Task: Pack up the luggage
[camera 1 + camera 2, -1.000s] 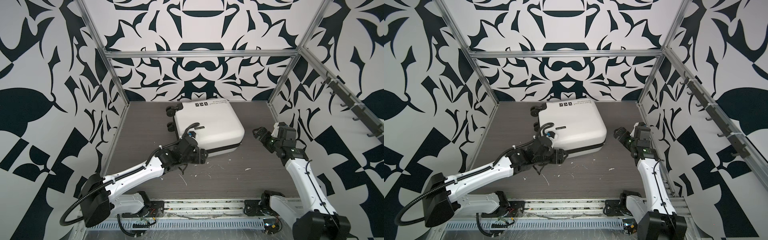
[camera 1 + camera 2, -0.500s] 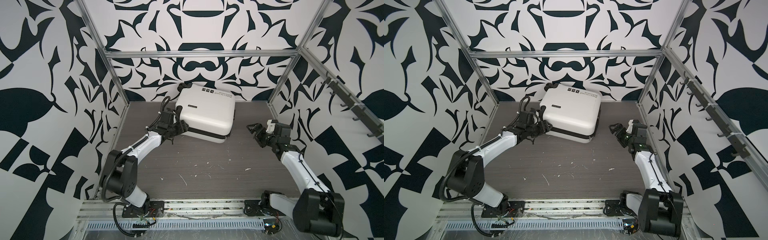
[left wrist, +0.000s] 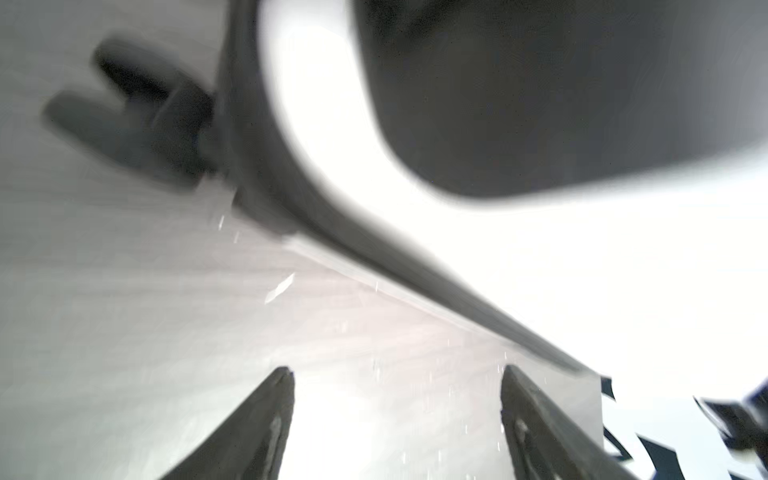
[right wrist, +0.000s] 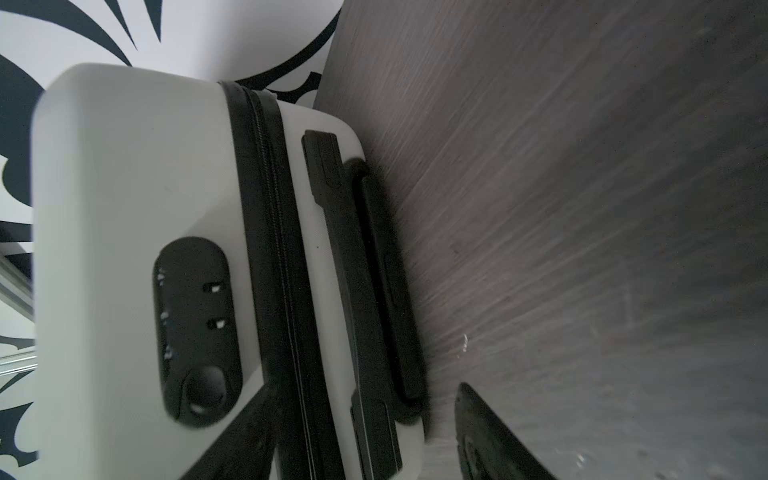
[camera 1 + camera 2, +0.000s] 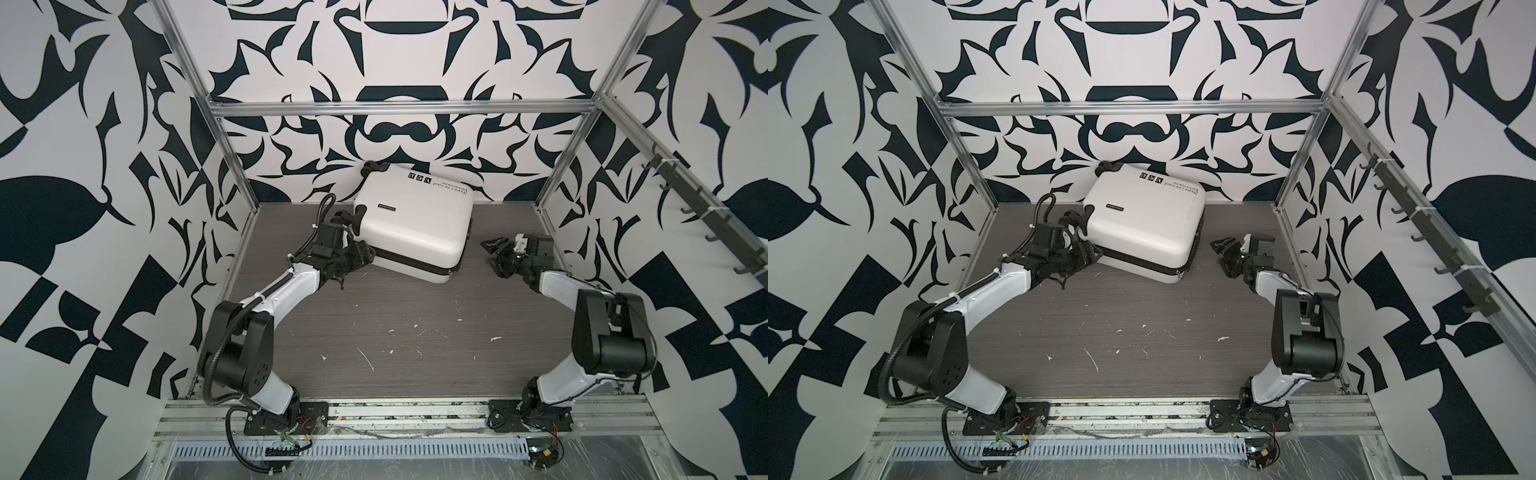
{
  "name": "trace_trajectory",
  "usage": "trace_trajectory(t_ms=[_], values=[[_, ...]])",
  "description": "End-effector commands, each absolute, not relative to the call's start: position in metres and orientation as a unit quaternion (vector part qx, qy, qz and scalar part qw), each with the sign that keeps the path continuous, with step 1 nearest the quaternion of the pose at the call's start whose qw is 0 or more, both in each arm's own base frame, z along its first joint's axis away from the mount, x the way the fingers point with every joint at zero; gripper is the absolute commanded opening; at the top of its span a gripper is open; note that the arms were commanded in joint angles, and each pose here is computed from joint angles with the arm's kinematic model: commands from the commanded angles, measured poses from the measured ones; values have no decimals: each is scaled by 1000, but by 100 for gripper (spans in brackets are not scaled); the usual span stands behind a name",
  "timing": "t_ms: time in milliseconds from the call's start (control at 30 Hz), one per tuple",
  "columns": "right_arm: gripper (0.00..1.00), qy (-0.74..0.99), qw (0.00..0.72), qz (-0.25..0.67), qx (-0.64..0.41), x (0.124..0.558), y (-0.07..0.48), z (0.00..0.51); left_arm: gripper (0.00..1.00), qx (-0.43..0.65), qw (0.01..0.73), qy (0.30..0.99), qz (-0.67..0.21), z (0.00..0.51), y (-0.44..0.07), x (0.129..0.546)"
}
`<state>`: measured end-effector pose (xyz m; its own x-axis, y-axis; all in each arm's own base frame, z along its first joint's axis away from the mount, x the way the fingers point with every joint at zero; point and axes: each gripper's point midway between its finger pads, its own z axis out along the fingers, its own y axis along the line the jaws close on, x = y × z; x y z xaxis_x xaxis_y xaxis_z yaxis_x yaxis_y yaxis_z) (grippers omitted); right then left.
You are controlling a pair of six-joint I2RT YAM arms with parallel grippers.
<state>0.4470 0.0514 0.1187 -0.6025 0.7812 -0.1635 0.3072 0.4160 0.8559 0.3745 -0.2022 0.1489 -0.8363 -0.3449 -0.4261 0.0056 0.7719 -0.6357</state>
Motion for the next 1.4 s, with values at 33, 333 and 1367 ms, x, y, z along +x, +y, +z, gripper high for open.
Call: trace_trajectory(t_ms=[33, 333, 1367], values=[[62, 782, 318, 441, 304, 482, 70, 141, 81, -91, 246, 900, -348, 142, -217, 327], [48, 766, 315, 463, 316, 514, 79, 116, 81, -60, 199, 926, -314, 104, -230, 270], [0, 673, 346, 525, 390, 433, 85, 80, 81, -143, 294, 877, -353, 158, -204, 371]])
